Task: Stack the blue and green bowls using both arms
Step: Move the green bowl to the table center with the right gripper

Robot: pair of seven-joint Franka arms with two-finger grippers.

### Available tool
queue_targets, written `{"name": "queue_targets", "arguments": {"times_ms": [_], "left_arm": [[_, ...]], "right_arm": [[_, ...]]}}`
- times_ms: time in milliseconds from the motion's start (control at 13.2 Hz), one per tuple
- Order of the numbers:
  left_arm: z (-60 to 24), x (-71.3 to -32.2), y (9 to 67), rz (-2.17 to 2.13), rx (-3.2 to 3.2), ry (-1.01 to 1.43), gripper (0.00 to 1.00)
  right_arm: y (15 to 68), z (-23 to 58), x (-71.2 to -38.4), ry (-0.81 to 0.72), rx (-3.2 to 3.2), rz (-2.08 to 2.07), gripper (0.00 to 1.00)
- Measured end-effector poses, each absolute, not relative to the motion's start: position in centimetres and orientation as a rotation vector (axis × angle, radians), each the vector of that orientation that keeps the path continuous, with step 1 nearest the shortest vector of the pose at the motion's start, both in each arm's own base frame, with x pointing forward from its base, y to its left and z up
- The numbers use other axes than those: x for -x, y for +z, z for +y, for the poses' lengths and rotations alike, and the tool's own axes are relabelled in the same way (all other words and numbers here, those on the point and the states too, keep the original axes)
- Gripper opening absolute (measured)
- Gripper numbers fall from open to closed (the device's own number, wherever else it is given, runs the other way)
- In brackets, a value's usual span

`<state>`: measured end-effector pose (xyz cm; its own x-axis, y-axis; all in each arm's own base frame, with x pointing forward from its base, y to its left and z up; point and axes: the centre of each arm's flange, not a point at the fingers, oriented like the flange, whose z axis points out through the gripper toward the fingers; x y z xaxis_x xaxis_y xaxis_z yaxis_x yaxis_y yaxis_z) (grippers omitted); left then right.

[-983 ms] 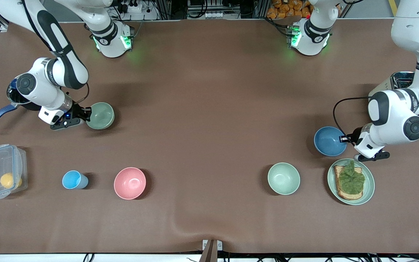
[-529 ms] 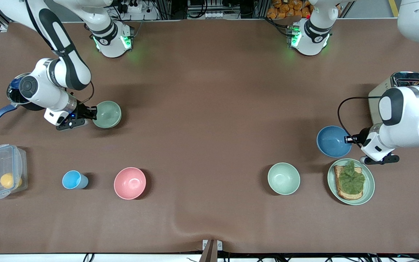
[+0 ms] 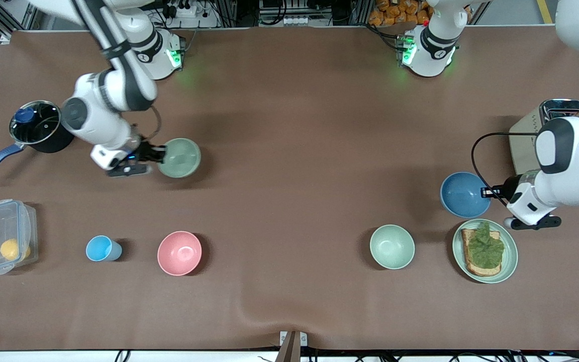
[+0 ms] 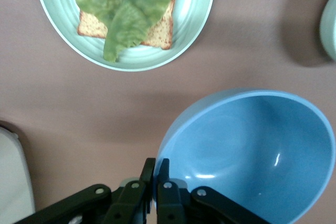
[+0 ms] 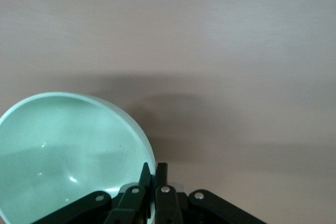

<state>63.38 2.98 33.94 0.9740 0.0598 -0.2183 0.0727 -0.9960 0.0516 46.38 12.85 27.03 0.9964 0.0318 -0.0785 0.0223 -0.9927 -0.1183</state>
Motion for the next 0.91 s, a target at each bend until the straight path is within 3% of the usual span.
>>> {"name": "queue_targets", "arguments": {"times_ms": [454, 907], "left_arm": [[1.5, -64.2, 35.9, 0.123, -3.057, -0.313, 0.05], [-1.5, -64.9, 38.7, 0.143, -3.045, -0.318, 0.05]], "right_arm": [[29.8, 23.7, -45.2, 0.082, 2.894, 0.123, 0.04], [27.5, 34.9, -42.6, 0.093, 2.882, 0.299, 0.04]]}}
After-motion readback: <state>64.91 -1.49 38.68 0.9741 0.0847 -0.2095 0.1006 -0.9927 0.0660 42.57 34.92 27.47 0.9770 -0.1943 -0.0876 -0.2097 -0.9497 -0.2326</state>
